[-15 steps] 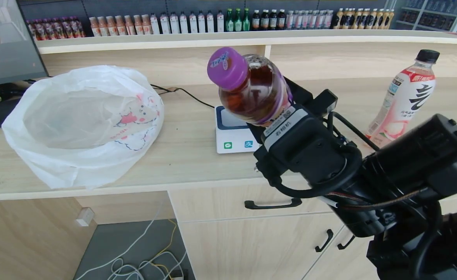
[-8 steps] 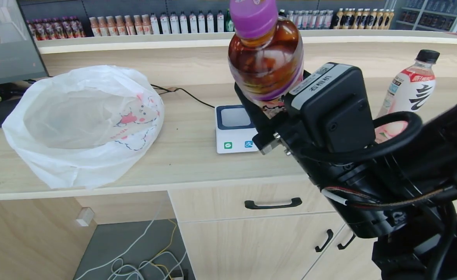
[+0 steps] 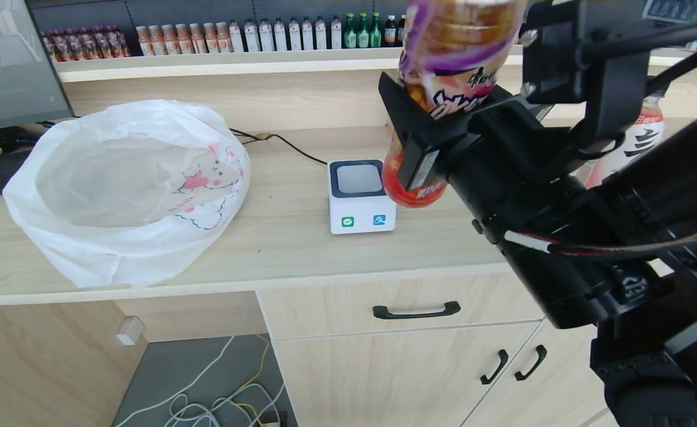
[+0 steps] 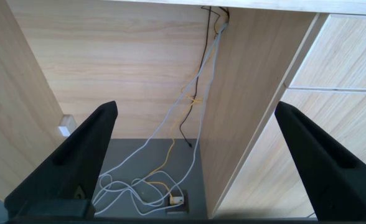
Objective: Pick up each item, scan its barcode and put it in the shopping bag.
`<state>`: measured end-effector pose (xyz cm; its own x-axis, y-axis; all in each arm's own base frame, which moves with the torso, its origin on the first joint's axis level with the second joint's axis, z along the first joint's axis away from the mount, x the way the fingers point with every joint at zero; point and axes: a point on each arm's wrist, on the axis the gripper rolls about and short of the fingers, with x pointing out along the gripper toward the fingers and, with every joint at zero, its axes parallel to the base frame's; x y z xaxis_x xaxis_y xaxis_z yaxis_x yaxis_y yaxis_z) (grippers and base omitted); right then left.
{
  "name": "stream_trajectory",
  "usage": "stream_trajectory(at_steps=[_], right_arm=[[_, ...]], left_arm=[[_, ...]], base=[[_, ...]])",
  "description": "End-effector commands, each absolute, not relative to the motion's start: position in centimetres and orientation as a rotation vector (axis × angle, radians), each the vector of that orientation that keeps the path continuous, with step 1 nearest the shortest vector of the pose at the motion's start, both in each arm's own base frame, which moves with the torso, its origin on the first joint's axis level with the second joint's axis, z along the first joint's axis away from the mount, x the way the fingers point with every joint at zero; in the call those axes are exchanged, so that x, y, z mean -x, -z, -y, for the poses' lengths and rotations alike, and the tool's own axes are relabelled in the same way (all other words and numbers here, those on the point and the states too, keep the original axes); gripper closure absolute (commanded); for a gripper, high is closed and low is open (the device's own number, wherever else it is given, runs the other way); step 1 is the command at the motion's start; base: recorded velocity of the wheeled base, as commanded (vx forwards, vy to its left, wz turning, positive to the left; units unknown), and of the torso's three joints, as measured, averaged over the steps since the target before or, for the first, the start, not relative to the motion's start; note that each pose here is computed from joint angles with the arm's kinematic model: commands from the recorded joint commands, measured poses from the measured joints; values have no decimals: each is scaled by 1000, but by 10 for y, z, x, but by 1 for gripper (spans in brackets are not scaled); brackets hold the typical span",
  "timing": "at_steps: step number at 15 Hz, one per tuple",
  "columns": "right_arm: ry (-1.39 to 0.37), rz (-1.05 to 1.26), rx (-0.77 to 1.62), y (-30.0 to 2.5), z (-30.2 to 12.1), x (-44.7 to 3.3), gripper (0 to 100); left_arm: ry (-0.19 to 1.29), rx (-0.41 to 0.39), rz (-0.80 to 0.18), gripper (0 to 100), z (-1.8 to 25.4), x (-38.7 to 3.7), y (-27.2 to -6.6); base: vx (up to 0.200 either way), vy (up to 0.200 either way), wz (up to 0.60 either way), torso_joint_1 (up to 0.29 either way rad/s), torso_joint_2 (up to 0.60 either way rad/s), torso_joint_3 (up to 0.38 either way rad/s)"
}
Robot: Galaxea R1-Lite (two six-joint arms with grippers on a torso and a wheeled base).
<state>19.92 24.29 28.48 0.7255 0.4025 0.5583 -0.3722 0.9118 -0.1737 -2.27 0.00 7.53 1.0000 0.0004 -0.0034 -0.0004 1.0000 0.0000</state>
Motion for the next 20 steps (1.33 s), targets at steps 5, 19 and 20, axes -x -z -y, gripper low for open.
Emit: stream_trajectory(at_steps=[5,19,20], right_arm=[[-403,514,-91,-278,-246,-222,100],[-321,458,-155,-267,-231,-233,100],[-321,457,-154,-266,-231,-233,100]], left_arm=[[0,0,-3,0,0,23,-75],[0,-2,-3,0,0,23,-75],[0,-3,-3,0,0,23,-75]], base=[[0,0,0,0,0,0],[0,0,0,0,0,0],[0,0,0,0,0,0]])
